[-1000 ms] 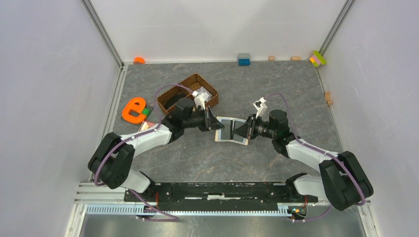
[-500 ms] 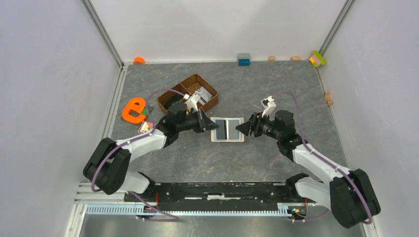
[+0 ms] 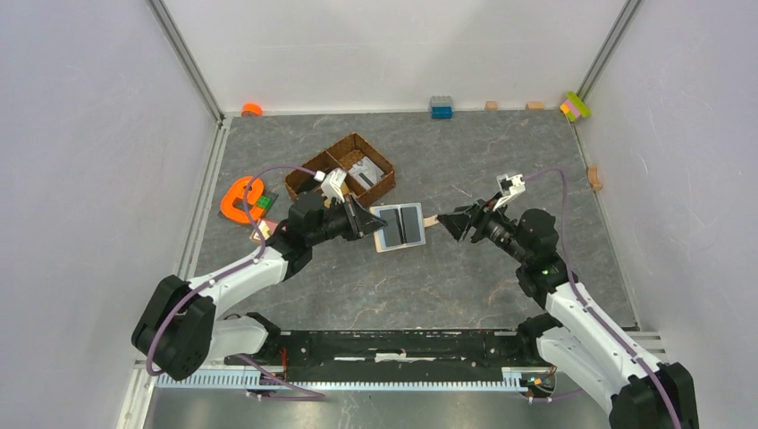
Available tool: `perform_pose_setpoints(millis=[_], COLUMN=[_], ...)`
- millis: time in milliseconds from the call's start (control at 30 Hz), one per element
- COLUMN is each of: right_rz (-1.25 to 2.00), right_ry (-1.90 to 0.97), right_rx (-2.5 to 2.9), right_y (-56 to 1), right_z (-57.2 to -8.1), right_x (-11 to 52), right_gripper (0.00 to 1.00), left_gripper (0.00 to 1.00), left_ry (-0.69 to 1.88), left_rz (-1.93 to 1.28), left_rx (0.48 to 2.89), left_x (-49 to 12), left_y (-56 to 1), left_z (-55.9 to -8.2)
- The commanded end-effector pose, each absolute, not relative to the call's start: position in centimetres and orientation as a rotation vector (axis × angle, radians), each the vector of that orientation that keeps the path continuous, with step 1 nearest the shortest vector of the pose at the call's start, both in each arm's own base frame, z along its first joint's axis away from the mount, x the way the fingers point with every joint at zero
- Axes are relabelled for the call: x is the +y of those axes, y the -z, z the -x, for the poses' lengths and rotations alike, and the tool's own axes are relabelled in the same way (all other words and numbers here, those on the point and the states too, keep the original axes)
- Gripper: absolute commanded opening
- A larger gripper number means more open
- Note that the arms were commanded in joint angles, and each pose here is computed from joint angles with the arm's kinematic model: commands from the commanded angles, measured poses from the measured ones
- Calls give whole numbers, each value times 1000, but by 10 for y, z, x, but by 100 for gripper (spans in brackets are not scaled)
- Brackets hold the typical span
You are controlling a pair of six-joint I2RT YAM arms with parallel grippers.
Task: Take the credit cards out of the card holder
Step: Remove the credit card from the card holder.
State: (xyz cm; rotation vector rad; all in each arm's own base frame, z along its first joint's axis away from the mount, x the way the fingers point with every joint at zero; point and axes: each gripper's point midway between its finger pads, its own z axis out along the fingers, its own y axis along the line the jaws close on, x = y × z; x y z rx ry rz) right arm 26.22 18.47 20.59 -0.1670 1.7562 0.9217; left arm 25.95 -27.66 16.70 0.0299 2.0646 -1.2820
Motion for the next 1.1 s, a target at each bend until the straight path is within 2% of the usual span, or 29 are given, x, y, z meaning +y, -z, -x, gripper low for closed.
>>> perform_pose_setpoints(millis=[0, 233, 333, 1067], right_rz=[259, 309, 315, 338], right_ry=[-1076, -1342, -1391, -1600], right_rx=[1717, 1744, 1735, 1713], right_y=[-212, -198, -199, -200], right_z=[-249, -232, -229, -211], right_x=[205, 232, 235, 250], right_gripper=[67, 46, 43, 42], left_gripper=[2, 2, 2, 2], left_ry=[1346, 1433, 1474, 1614], left_rz=[-15, -37, -53, -205], left_rx=[1975, 1932, 1917, 1835], left_x=[-280, -286, -291, -315], left_y=[-187, -195, -198, -219], left_z=[-263, -257, -254, -234])
